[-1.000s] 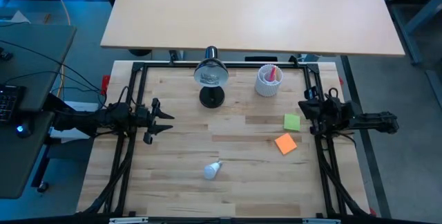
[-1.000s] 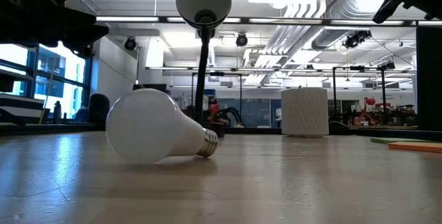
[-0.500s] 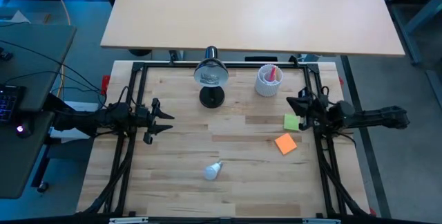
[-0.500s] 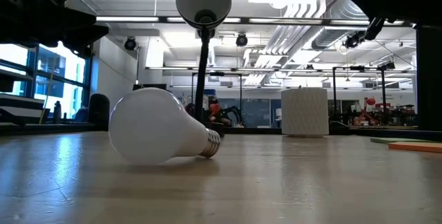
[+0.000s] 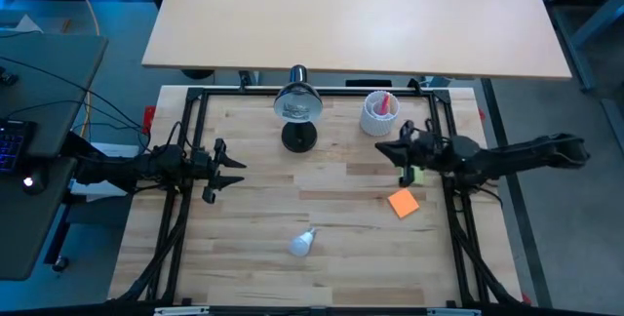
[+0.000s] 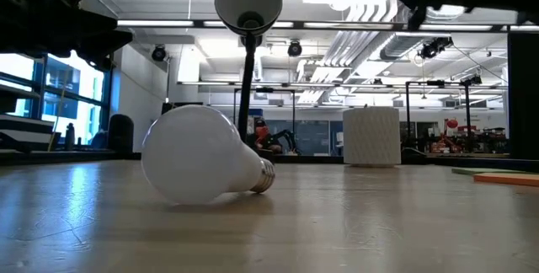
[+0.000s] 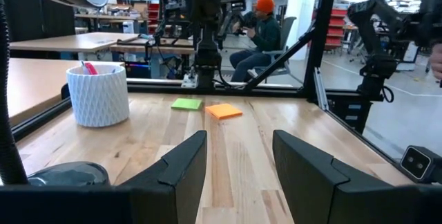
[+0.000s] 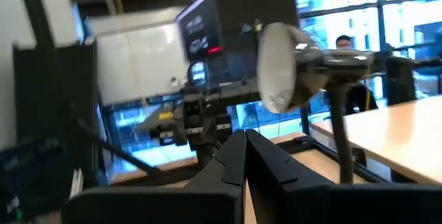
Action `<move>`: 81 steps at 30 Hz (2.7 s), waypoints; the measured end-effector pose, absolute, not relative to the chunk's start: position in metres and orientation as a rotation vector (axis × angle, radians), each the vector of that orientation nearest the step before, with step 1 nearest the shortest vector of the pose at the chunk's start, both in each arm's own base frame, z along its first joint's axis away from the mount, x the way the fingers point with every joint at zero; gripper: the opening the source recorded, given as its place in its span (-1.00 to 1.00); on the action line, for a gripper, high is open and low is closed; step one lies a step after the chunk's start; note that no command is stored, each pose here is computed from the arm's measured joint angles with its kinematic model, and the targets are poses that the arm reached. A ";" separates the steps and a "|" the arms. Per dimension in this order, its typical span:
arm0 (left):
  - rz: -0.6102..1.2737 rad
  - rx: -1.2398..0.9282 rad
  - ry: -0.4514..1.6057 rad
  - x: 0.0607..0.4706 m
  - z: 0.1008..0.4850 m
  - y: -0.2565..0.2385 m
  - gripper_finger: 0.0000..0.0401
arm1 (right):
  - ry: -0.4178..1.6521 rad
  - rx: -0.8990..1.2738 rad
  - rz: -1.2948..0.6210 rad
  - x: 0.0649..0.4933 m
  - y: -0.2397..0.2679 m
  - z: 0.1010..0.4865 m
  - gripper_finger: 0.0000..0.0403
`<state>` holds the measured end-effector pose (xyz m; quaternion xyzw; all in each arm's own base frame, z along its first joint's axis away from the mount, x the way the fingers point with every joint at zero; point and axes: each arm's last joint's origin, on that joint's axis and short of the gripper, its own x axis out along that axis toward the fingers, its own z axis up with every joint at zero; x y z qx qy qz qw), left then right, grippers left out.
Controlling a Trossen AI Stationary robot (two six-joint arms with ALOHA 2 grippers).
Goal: Screw lightbulb
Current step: Insert the lightbulb into the desk lamp
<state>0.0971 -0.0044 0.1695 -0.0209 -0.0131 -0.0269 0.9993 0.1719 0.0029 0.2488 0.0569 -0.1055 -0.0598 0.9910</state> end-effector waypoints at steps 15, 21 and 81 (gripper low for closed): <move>-0.054 -0.042 -0.025 0.097 0.169 -0.004 -0.20 | 0.002 0.252 -0.271 0.255 0.008 0.299 -0.92; -0.054 -0.042 -0.026 0.097 0.169 -0.004 -0.20 | 0.053 0.260 -0.525 0.276 0.018 0.314 -0.84; -0.054 -0.042 -0.026 0.097 0.169 -0.004 -0.20 | -0.056 0.393 -0.709 0.341 0.062 0.327 -0.63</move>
